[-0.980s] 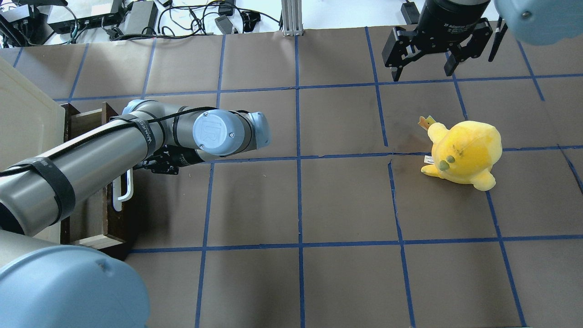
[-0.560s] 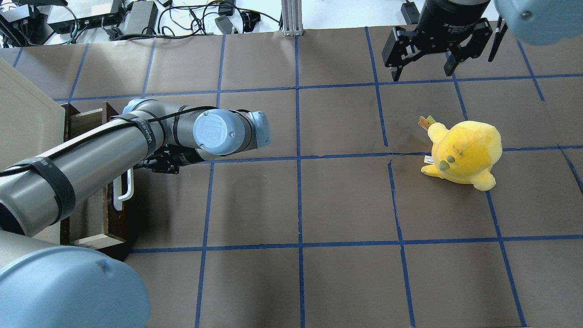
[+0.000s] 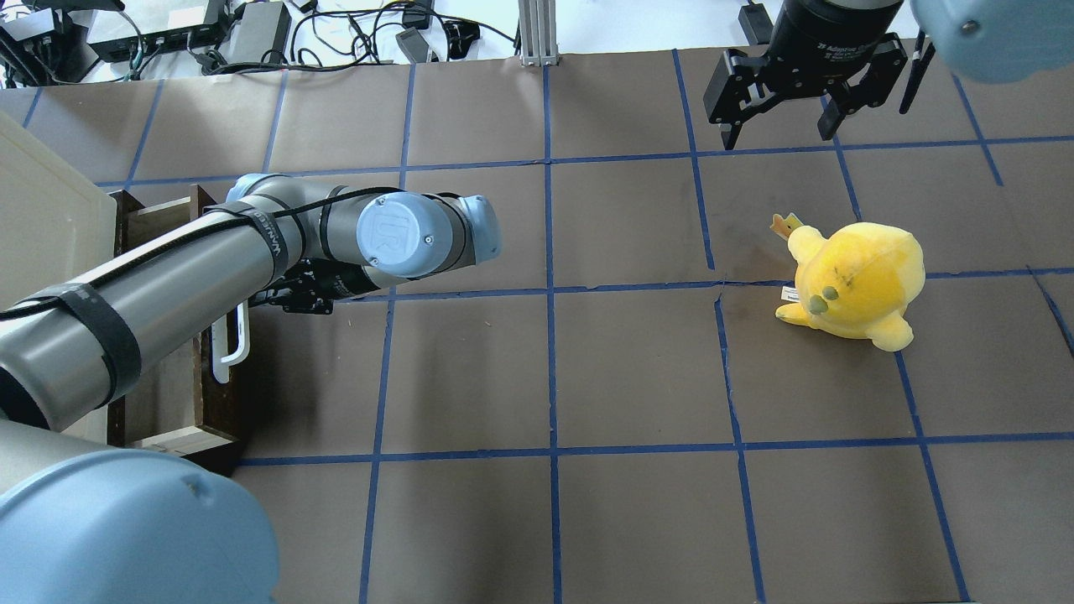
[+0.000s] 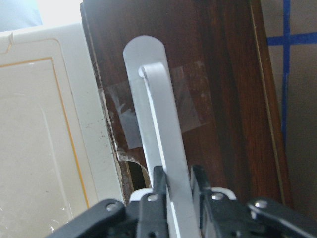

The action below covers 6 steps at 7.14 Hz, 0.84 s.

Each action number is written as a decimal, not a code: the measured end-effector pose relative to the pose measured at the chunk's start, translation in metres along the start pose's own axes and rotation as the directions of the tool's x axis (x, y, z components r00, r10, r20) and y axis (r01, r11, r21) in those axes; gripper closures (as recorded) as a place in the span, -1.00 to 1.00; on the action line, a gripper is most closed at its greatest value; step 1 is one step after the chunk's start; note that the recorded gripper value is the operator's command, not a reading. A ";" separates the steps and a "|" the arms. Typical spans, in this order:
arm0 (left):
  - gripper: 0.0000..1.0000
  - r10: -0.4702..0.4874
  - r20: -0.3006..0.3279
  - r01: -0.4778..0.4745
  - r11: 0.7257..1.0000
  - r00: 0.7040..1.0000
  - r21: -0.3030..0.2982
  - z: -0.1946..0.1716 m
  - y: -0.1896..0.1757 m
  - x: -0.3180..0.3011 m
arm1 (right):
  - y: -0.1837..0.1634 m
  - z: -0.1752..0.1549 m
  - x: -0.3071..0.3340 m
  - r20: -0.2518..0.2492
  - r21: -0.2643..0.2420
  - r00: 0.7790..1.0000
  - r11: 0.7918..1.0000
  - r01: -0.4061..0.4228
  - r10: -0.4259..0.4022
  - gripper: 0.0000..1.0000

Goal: Pull drawer sideways
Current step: 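Keep pulling the drawer farther out with the left gripper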

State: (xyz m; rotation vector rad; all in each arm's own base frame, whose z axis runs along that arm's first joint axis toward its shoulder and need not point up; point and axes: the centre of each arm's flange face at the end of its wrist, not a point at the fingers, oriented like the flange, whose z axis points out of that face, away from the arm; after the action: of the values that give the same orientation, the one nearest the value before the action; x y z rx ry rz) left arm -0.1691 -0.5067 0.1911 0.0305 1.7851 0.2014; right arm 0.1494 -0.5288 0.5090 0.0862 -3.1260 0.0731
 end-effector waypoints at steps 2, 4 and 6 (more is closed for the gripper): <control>0.70 0.002 0.002 -0.002 1.000 1.000 0.006 -0.002 0.001 0.001 | 0.000 0.000 0.000 0.000 0.000 1.000 1.000 0.000 0.000 -1.00; 0.70 0.005 0.005 -0.005 1.000 1.000 0.018 -0.007 0.003 0.003 | 0.000 0.000 0.000 0.000 0.000 1.000 1.000 0.000 0.000 -1.00; 0.71 0.004 0.005 -0.004 1.000 1.000 0.021 -0.009 0.003 0.003 | 0.000 0.000 0.000 0.000 0.000 1.000 1.000 0.000 0.000 -1.00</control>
State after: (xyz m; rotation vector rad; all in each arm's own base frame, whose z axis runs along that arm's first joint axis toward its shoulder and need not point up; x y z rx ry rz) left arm -0.1785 -0.5044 0.1904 0.0499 1.7819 0.1855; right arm 0.1494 -0.5288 0.5089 0.0858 -3.1261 0.0730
